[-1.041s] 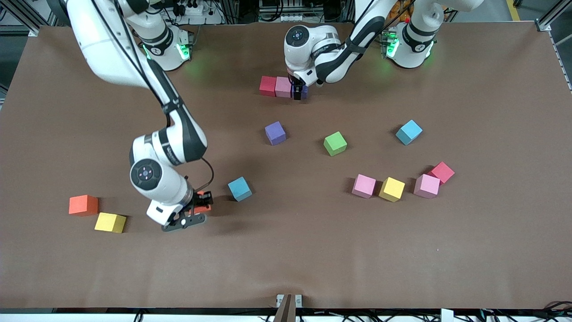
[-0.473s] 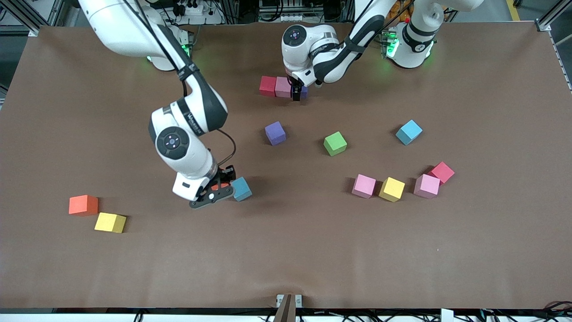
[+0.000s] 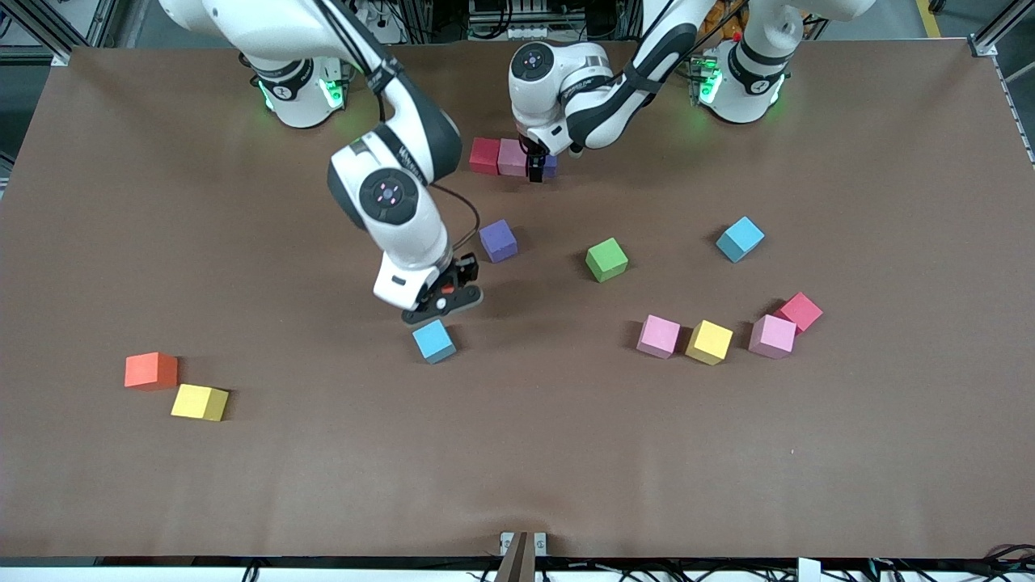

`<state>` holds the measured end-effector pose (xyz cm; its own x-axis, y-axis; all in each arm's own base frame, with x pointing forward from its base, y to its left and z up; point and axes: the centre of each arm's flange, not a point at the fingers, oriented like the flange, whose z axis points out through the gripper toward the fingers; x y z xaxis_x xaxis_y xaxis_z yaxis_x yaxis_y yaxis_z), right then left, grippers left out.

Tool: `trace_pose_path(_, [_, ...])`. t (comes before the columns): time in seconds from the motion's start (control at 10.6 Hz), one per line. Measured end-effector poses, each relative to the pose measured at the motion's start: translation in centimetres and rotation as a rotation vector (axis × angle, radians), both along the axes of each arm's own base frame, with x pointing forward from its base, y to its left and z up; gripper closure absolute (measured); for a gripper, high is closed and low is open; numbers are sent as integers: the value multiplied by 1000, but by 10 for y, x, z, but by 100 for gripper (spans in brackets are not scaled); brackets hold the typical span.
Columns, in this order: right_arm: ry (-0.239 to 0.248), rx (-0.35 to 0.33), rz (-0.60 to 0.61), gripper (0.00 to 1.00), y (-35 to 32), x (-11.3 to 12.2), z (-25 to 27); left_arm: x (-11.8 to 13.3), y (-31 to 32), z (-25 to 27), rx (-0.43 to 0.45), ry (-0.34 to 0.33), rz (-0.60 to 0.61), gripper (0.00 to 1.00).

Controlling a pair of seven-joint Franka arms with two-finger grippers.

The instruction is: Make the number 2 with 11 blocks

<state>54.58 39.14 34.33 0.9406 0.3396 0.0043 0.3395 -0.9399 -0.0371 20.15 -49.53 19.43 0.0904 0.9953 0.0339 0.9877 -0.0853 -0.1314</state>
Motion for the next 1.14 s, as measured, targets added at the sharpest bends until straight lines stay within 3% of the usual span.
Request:
trace_pose_path(0.47, [12, -18, -2, 44, -26, -35, 4, 1, 1, 6, 26, -9, -7, 0])
trace_pose_path(1.14, [11, -17, -50, 44, -25, -50, 1, 9, -10, 22, 38, -21, -8, 0])
